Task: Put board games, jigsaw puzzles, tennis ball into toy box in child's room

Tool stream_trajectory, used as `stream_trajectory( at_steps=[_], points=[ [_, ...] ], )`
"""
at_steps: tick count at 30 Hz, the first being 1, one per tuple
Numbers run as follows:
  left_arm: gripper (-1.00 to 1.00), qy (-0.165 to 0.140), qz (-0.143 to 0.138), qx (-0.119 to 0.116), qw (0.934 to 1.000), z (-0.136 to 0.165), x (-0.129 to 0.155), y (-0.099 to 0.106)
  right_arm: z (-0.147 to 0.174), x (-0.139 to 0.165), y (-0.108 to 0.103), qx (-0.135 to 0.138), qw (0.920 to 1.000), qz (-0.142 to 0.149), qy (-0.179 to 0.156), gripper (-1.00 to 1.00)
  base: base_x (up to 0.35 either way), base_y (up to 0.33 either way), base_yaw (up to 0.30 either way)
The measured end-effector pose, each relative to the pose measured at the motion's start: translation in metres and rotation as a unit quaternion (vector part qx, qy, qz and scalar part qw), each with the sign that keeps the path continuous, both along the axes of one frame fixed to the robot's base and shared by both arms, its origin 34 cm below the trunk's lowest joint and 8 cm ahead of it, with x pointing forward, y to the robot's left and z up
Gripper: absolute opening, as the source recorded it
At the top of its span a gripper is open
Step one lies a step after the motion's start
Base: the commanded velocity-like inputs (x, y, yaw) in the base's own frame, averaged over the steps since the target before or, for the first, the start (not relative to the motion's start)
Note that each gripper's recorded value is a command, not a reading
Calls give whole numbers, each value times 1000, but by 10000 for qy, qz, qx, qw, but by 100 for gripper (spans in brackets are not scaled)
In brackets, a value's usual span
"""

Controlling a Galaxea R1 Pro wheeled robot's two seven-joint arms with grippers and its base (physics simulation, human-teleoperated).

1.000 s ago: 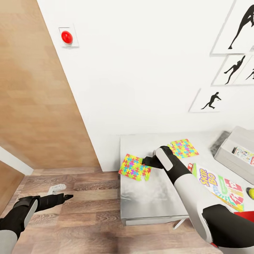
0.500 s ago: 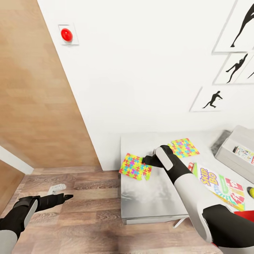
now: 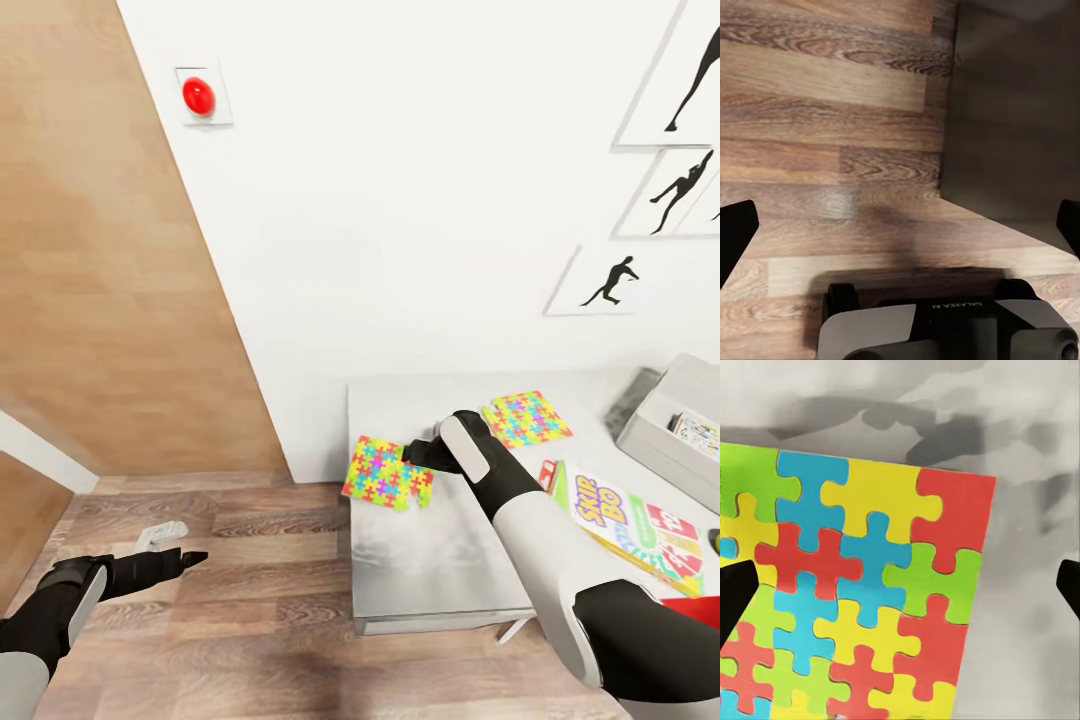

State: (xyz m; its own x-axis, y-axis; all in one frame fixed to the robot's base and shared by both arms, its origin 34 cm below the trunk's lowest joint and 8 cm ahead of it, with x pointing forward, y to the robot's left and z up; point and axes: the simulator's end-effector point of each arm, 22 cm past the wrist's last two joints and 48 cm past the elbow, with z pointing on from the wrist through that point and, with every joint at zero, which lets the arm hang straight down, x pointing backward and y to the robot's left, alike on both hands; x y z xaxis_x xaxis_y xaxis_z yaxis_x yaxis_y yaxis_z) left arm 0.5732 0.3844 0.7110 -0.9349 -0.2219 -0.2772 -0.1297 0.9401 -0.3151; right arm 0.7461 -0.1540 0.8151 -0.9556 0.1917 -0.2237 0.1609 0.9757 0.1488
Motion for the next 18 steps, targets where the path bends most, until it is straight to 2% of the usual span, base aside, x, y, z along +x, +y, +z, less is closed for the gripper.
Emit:
stream_trajectory(
  at_steps=[18],
  points=[
    [100, 3, -4, 0, 10000, 0, 0, 0, 0, 0, -1, -8, 10000, 1, -2, 100, 0, 97, 0]
  ],
)
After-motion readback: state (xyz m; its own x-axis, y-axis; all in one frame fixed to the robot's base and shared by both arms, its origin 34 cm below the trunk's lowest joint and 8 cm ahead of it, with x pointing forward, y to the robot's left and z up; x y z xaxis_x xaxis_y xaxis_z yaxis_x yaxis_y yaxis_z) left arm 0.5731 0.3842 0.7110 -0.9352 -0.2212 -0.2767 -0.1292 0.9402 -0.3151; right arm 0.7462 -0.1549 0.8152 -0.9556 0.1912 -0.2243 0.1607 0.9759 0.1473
